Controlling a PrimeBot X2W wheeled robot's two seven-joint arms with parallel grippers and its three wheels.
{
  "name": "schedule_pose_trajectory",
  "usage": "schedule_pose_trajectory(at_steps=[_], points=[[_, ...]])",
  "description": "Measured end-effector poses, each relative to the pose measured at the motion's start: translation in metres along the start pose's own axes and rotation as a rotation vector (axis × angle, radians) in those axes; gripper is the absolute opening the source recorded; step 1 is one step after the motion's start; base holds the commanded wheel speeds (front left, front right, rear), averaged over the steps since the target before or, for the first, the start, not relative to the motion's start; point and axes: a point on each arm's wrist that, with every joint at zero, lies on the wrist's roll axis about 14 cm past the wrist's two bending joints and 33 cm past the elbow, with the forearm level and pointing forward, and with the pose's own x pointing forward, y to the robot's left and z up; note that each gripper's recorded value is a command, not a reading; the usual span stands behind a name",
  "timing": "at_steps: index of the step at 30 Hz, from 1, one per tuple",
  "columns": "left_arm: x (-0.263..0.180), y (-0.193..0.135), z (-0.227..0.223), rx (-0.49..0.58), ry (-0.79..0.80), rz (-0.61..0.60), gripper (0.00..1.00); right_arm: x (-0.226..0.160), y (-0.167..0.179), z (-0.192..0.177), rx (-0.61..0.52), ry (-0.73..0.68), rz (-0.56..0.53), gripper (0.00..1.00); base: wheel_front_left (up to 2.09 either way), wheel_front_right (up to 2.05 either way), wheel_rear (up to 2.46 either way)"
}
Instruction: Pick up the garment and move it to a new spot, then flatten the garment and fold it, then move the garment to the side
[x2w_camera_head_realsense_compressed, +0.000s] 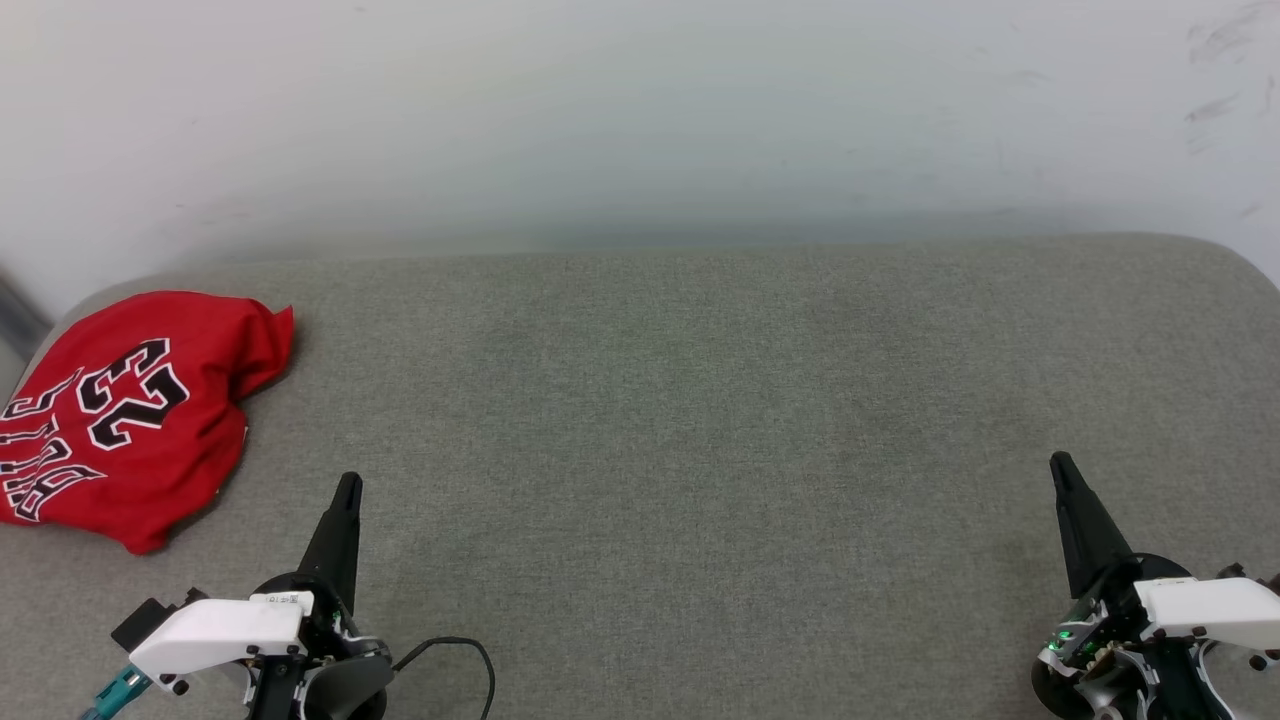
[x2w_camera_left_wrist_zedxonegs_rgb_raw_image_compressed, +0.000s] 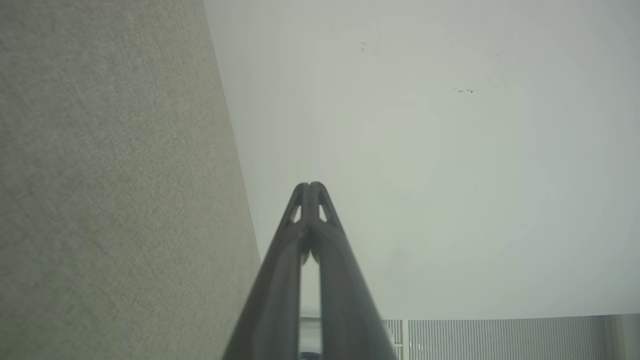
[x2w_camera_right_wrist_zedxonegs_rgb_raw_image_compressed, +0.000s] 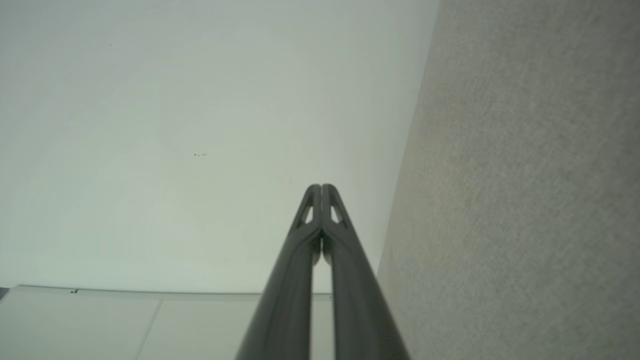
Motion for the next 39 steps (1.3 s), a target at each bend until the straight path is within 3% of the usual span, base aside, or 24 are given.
schedule_pose_trajectory(at_steps=[29, 30, 34, 39], points=[[0.000, 0.000, 0.000, 0.000, 0.000, 0.000, 0.00, 0.000, 0.000, 0.000, 0.000, 0.000, 0.000, 0.00, 0.00, 0.00, 0.00], [-0.001, 0.003, -0.001, -0.002, 0.001, 0.008, 1.00, -0.001, -0.003, 0.000, 0.001, -0.001, -0.008, 1.00, 0.00, 0.00, 0.00], [-0.010, 0.023, -0.001, -0.008, -0.002, 0.069, 1.00, -0.011, -0.024, 0.001, 0.007, -0.009, -0.071, 1.00, 0.00, 0.00, 0.00], [-0.010, 0.020, 0.001, 0.005, -0.024, 0.060, 1.00, -0.013, -0.025, 0.004, -0.008, -0.030, -0.075, 1.00, 0.00, 0.00, 0.00]])
